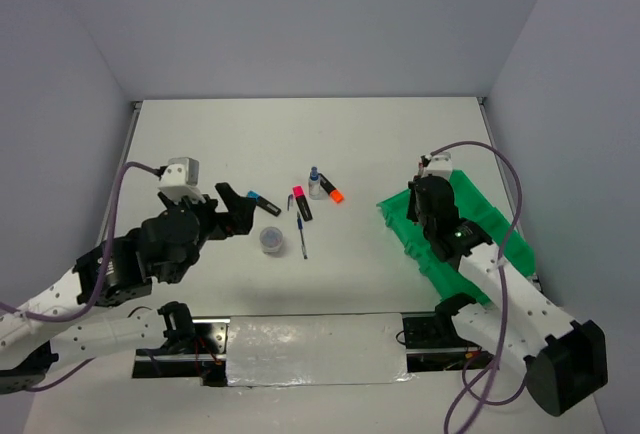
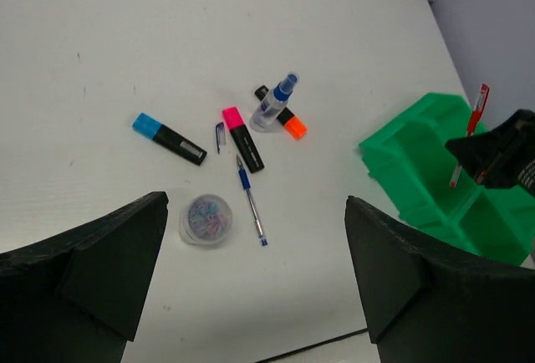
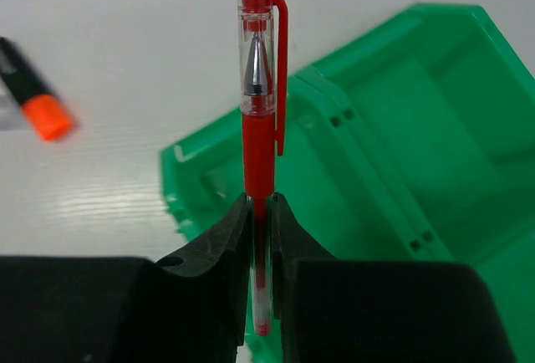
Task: Sort the stationery into containers
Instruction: Place the pen in the storage box.
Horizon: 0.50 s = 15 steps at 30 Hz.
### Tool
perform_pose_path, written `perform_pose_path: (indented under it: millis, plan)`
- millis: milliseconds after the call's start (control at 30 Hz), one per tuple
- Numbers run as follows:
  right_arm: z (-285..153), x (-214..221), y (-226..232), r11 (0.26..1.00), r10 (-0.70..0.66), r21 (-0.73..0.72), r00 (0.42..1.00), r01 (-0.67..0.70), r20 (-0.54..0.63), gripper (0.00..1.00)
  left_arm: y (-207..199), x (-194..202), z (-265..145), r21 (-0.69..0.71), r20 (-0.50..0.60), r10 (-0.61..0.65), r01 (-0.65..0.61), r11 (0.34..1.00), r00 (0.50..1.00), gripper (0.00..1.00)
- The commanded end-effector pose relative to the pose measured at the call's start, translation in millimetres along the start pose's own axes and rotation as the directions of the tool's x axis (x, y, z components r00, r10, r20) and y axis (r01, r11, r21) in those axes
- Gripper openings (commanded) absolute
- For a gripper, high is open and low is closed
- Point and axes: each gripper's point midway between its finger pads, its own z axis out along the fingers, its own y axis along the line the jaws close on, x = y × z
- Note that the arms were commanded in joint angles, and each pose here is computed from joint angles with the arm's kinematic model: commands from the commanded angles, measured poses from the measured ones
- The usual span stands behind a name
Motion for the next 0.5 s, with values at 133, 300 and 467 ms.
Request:
perform_pose_path:
  millis: [133,300,467]
  plan:
    - [19,3,-33,0.986,-0.052,0.156,0.997,0.061,-0.061,0.00,-19,33,12,0.082,-0.100,0.110,-0.102,0.991,0.989,0.99]
    - [26,15,-37,0.982,-0.040,0.178,0.993,0.059,-0.110,0.01,-30,51,21,0.124,-0.136,0.168,-0.151,0.981,0.976,0.99]
    - [27,25,-35,0.986,-0.018,0.162,0.991,0.039,-0.130,0.07,-30,56,28,0.093,-0.141,0.164,-0.151,0.984,0.976,0.99]
